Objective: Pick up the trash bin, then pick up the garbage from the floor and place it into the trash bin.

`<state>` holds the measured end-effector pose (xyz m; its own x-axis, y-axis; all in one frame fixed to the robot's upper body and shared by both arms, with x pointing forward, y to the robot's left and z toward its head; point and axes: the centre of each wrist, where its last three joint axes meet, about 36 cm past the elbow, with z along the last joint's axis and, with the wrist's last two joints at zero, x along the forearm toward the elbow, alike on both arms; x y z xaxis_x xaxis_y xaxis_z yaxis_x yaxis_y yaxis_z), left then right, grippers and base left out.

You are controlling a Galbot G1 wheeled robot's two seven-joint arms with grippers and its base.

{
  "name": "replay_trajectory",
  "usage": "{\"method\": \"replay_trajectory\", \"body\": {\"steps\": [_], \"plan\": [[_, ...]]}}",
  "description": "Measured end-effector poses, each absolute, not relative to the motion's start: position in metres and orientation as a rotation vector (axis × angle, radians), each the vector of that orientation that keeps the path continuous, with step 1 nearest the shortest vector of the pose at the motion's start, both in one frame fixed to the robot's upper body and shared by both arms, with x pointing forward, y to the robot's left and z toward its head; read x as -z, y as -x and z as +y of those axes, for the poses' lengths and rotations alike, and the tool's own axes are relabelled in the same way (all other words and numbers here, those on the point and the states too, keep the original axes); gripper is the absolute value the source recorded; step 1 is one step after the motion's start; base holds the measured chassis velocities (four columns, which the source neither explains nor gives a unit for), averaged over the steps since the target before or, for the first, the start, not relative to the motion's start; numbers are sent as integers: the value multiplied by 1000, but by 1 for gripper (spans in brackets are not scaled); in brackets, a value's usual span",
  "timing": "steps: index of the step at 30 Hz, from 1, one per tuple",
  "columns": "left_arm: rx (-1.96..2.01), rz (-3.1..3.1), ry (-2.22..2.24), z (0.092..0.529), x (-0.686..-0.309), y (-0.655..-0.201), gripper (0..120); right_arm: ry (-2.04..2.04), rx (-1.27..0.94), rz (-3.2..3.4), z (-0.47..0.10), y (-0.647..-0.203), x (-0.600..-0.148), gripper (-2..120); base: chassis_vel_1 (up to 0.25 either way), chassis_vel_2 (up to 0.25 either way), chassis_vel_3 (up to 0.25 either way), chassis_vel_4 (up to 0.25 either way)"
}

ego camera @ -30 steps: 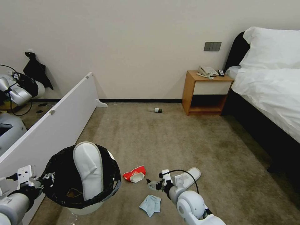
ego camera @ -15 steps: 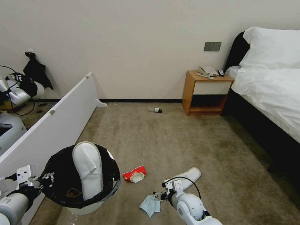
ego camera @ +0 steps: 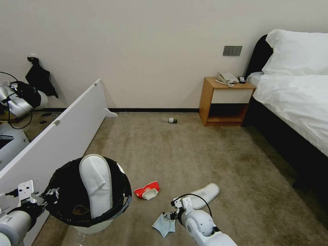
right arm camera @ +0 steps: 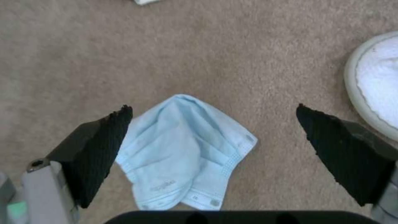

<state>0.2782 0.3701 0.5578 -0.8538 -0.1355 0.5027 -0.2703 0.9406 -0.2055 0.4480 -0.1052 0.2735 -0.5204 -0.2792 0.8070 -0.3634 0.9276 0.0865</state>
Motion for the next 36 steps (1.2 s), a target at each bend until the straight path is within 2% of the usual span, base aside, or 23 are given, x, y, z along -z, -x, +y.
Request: {"method": "replay_trajectory", "body": {"steps": [36], "plan": [[-363,-2615,-292,366,-564,-274,4,-490,-269,-2114,-85,-459,-228,100,0,0,0,0]]}}
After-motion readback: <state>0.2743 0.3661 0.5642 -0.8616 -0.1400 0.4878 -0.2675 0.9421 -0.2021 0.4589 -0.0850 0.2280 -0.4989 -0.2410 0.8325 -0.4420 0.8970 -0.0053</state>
